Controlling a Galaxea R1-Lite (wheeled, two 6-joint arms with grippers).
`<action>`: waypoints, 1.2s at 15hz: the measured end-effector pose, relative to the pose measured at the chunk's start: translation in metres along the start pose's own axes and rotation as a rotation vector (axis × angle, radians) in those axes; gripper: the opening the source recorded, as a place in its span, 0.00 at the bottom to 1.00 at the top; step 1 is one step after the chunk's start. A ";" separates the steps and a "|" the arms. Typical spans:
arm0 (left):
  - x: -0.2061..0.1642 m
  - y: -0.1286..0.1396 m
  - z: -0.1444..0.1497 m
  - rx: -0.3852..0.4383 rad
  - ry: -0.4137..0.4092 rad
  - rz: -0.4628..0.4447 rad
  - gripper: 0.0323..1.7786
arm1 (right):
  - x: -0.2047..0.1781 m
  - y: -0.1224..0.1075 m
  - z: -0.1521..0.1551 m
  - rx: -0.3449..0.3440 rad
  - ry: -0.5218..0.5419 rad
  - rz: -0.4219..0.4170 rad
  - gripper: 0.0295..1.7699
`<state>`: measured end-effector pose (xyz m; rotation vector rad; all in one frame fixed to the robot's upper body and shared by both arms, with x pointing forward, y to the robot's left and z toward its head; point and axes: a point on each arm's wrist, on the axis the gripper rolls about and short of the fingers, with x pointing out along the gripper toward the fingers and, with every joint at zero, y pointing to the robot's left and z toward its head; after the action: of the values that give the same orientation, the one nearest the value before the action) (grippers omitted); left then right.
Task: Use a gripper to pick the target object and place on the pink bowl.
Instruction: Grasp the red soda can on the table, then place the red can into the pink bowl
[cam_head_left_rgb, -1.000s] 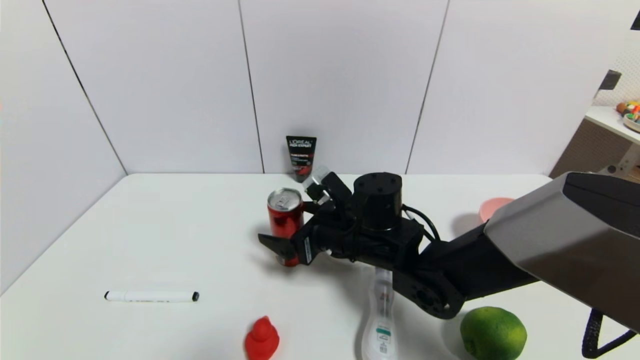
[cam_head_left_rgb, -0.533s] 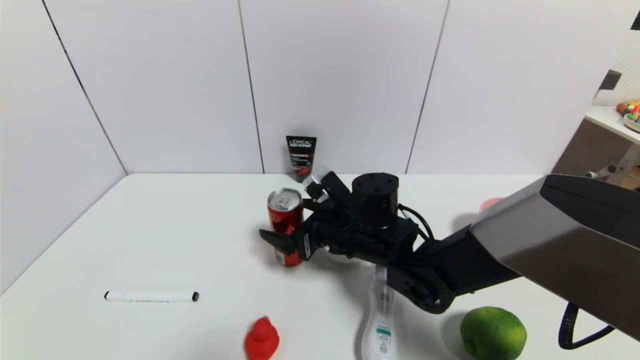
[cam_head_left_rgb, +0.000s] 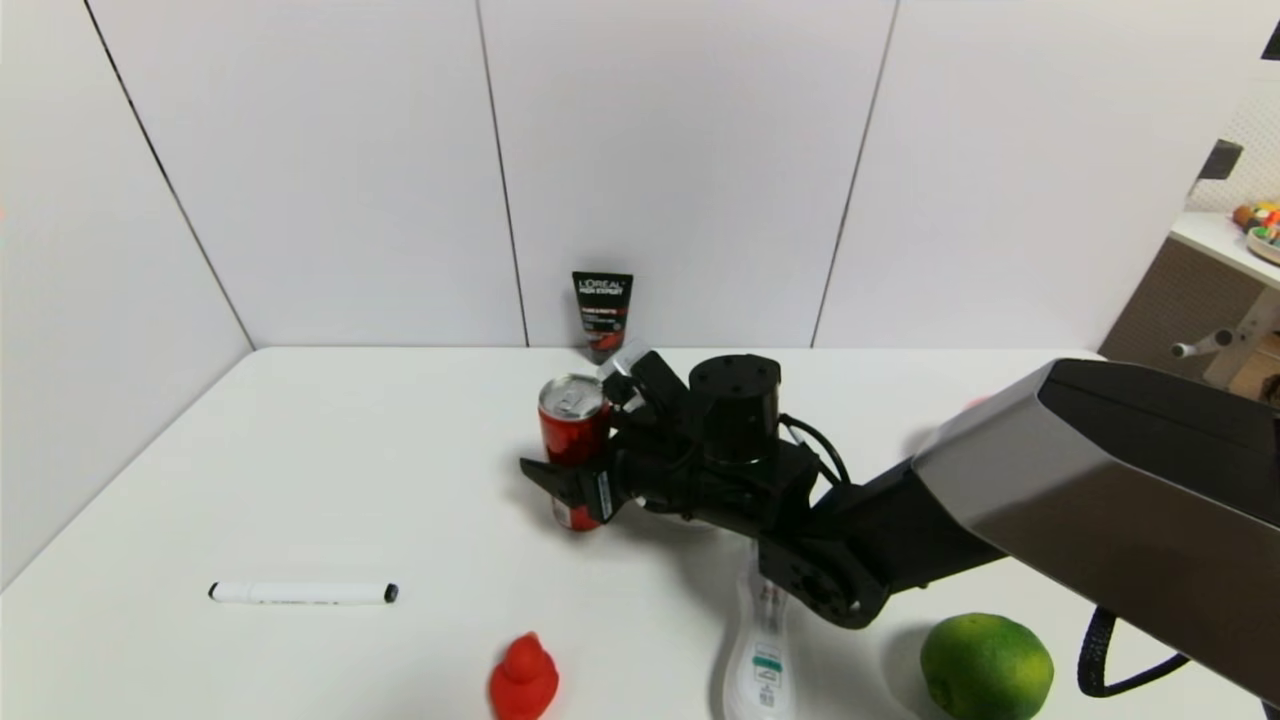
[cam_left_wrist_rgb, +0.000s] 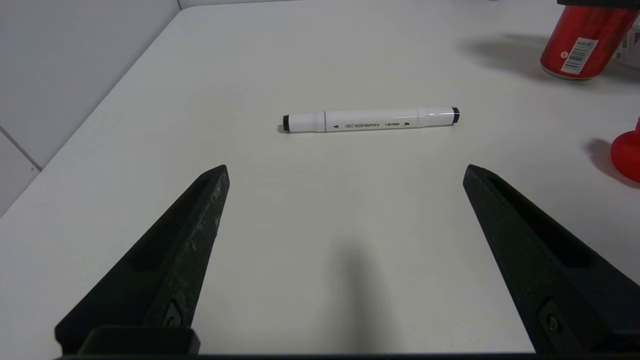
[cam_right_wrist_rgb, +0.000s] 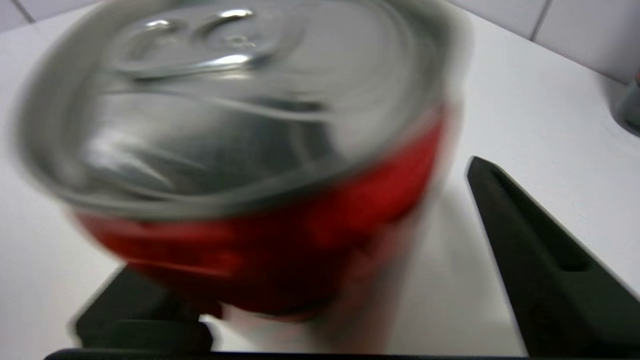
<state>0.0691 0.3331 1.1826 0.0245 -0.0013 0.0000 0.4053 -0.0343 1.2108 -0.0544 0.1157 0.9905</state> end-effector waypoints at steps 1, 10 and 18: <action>0.000 0.000 0.000 0.000 0.000 0.000 0.95 | 0.001 0.000 0.000 0.000 0.000 0.001 0.73; 0.000 0.000 0.000 0.000 0.000 0.000 0.95 | 0.000 0.002 0.002 0.000 0.002 0.009 0.55; 0.000 0.000 0.000 0.000 0.000 0.000 0.95 | -0.024 0.003 0.047 0.002 -0.031 -0.001 0.55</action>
<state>0.0691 0.3331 1.1826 0.0245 -0.0013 -0.0002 0.3928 -0.0482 1.2604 -0.0376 0.0882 0.9897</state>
